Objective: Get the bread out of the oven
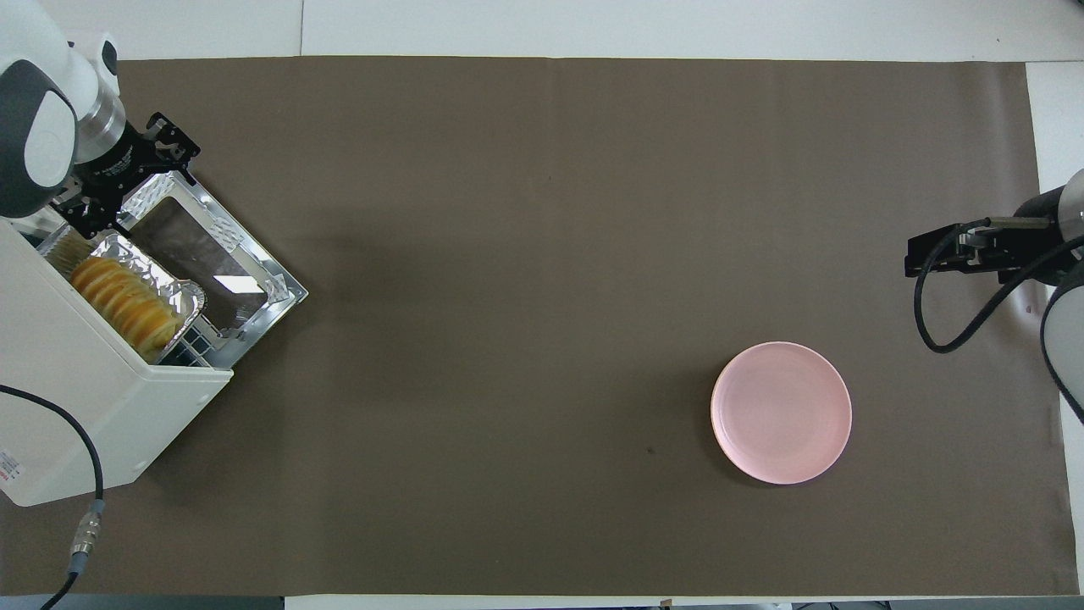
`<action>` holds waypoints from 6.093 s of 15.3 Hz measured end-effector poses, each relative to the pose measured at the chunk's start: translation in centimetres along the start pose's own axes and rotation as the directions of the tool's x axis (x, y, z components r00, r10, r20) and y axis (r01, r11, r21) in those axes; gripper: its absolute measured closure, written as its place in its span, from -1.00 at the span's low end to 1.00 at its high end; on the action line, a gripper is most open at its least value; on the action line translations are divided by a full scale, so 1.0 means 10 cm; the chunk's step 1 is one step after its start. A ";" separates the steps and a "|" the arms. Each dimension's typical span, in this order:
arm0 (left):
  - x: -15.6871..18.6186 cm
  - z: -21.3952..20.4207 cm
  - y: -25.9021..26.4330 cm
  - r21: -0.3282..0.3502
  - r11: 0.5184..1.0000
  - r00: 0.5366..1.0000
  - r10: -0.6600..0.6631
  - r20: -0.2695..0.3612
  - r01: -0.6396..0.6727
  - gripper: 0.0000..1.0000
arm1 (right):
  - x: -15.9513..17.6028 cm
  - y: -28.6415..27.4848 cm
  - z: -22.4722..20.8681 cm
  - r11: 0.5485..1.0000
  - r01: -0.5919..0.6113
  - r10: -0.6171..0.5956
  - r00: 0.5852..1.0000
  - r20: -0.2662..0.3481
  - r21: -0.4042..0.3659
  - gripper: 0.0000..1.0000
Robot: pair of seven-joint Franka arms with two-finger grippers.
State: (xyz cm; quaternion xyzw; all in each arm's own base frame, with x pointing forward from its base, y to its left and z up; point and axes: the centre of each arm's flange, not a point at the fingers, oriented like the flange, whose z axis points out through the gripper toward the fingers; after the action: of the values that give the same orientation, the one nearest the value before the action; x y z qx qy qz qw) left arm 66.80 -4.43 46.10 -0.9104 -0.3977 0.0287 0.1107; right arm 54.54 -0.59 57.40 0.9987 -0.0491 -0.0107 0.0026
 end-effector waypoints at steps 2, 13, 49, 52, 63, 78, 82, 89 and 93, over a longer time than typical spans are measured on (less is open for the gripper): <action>-0.03 0.25 0.01 0.031 0.997 0.998 -0.063 -0.028 0.064 -1.00 | 0.00 0.00 0.00 1.000 0.000 0.000 1.000 0.000 0.000 -1.00; -0.04 0.83 -0.26 0.007 0.997 0.991 -0.079 -0.109 0.081 -1.00 | 0.00 0.00 0.00 1.000 0.000 0.000 1.000 0.000 0.000 -1.00; -2.72 -0.36 1.88 -0.242 0.867 0.900 0.417 -0.128 -0.436 0.96 | 0.00 0.00 0.00 1.000 0.000 0.000 1.000 0.000 0.000 -1.00; -3.44 -0.12 2.34 -0.205 0.813 0.838 0.532 -0.120 -0.546 0.96 | 0.00 0.00 0.00 1.000 0.000 0.000 1.000 0.000 0.000 -1.00; -5.26 0.27 2.45 -0.037 0.565 0.559 0.800 -0.216 -0.824 0.96 | 0.00 0.00 0.00 1.000 0.000 0.000 1.000 0.000 0.000 -1.00; -4.31 -0.26 2.21 -0.169 0.601 0.624 0.759 -0.188 -0.781 -1.00 | 0.01 0.22 0.00 0.999 -0.038 0.038 0.999 0.003 0.000 -1.00; -2.93 -1.25 1.40 -0.237 0.669 0.707 0.691 -0.151 -0.705 -1.00 | 0.05 -0.14 -0.04 0.999 0.041 -0.041 0.997 -0.060 0.004 -1.00; -1.26 -1.41 0.09 -0.206 0.746 0.768 0.639 -0.050 -0.634 -1.00 | 0.05 -1.82 0.77 0.995 0.095 -0.095 0.995 -0.030 0.008 -1.00; -1.23 -1.34 -0.42 -0.189 0.741 0.755 0.655 -0.003 -0.644 -1.00 | 0.03 -2.55 1.22 0.996 0.080 -0.079 0.996 -0.031 0.027 -1.00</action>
State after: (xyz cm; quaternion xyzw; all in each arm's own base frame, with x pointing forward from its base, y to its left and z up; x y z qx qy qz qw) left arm 57.23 -13.03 59.62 -0.9965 -0.0599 0.0586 -0.0010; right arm 57.02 24.71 45.03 0.9999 -0.0095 0.0047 -0.0109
